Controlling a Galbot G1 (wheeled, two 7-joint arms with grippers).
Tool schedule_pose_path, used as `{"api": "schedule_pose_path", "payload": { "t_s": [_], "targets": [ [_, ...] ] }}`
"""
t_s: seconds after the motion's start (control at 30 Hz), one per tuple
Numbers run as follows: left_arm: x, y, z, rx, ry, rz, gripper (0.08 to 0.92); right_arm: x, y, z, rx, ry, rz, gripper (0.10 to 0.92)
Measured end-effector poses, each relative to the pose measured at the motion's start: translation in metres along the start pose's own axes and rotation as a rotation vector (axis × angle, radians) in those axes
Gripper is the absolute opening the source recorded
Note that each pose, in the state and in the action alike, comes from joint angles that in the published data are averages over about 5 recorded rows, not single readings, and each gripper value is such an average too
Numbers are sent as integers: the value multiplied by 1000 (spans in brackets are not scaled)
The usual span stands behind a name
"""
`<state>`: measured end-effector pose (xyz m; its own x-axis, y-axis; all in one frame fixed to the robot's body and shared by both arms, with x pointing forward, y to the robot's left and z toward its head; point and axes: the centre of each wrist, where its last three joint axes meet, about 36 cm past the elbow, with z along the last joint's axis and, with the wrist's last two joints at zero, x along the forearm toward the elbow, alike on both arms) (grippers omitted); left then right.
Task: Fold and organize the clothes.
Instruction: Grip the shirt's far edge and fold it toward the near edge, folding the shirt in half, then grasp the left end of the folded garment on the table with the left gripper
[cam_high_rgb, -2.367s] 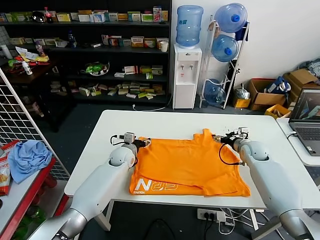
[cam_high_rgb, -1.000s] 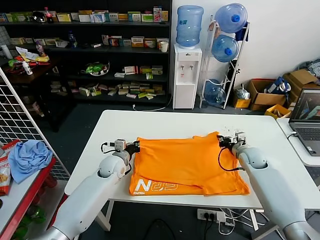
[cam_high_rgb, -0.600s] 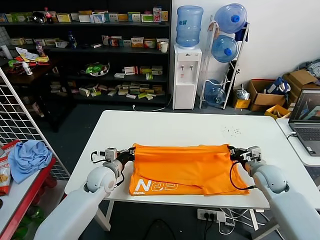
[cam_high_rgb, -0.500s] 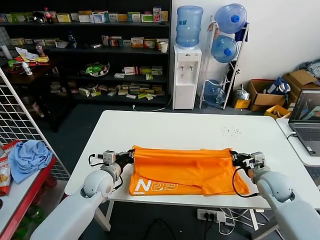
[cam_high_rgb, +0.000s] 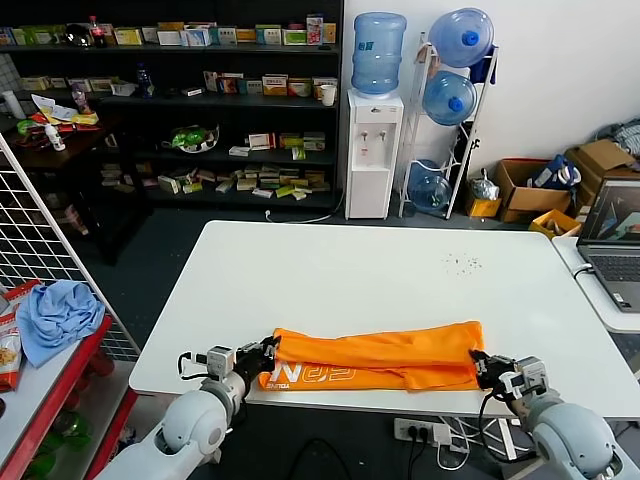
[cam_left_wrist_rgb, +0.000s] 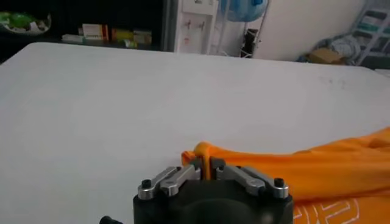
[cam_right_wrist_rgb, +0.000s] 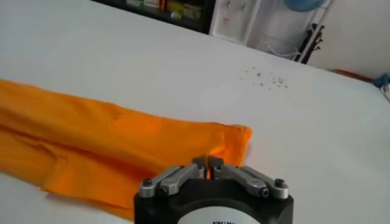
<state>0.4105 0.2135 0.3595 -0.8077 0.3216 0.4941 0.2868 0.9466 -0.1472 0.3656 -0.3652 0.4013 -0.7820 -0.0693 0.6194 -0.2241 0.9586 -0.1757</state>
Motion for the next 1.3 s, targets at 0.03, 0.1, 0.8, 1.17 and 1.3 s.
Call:
{"api": "schedule_pose_path", "payload": {
  "t_s": [0.03, 0.1, 0.8, 1.17, 1.3],
  "targets": [
    [1, 0, 1, 0, -7, -1, 275, 2, 1, 1, 0, -1, 1, 287],
    [2, 0, 2, -1, -20, -5, 327, 6, 2, 2, 2, -3, 0, 339],
    [2, -3, 30, 76, 44, -45, 700, 26, 15, 1, 17, -20, -22, 821],
    [9, -10, 33, 84, 44, -17, 380, 27, 16, -2, 16, -30, -19, 823],
    [6, -9, 31, 90, 28, -18, 268, 25, 19, -2, 12, -38, -17, 823]
  ]
}}
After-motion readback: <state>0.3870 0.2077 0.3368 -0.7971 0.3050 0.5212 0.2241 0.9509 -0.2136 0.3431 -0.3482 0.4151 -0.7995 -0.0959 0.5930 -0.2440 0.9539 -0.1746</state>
